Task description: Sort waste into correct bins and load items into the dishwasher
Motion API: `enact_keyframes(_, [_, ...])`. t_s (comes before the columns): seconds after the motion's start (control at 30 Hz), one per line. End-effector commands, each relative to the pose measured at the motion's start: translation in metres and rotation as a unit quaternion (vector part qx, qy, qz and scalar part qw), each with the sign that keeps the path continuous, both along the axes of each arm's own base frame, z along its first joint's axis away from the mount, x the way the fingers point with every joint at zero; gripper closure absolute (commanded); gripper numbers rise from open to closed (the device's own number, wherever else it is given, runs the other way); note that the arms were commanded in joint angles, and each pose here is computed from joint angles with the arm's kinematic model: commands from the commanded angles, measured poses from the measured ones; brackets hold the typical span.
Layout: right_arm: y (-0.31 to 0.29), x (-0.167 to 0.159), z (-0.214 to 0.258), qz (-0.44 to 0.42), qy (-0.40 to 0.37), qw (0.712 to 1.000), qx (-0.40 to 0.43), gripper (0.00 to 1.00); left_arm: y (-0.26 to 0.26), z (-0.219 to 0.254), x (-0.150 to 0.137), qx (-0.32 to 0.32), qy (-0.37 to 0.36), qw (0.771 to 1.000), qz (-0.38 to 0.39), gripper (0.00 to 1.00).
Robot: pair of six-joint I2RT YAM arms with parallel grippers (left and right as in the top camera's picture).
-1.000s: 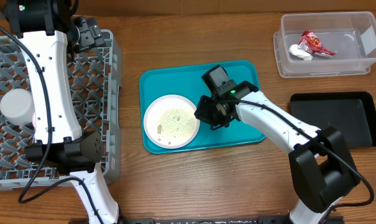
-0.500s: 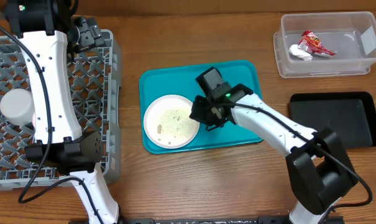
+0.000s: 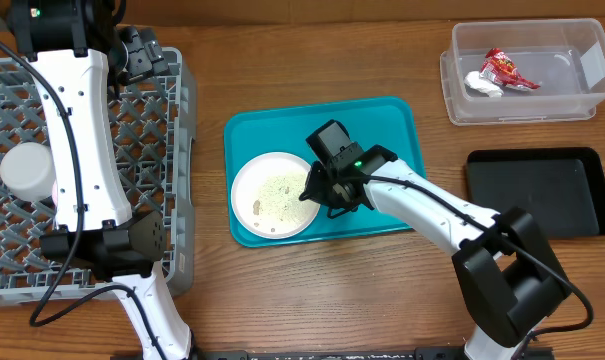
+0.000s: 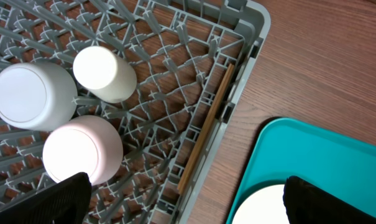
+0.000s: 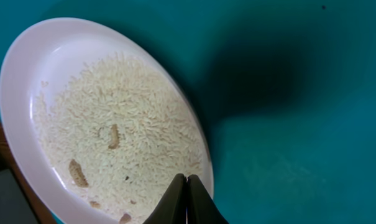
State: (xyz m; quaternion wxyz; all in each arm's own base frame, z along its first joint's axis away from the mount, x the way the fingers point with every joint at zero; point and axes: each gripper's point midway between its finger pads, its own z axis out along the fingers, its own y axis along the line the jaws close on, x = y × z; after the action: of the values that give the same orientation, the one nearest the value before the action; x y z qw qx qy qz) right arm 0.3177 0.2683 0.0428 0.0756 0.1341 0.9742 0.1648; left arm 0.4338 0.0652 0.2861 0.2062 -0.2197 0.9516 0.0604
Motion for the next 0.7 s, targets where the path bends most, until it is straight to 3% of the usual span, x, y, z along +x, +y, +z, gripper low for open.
enact_keyframes(0.0, [-0.002,0.001,-0.009,-0.010,0.001,1.000,-0.010,0.96,0.002,-0.005,0.000,0.002,0.008,1.000,-0.002,0.00])
enact_keyframes(0.4, [0.005,0.004,-0.025,-0.005,0.009,1.000,-0.001,0.96,0.002,-0.005,0.000,0.002,0.008,1.000,-0.002,0.00])
enact_keyframes(0.67, [-0.019,0.009,-0.030,-0.026,-0.002,0.998,-0.056,0.96,0.002,-0.005,0.000,0.002,0.008,1.000,-0.002,0.00])
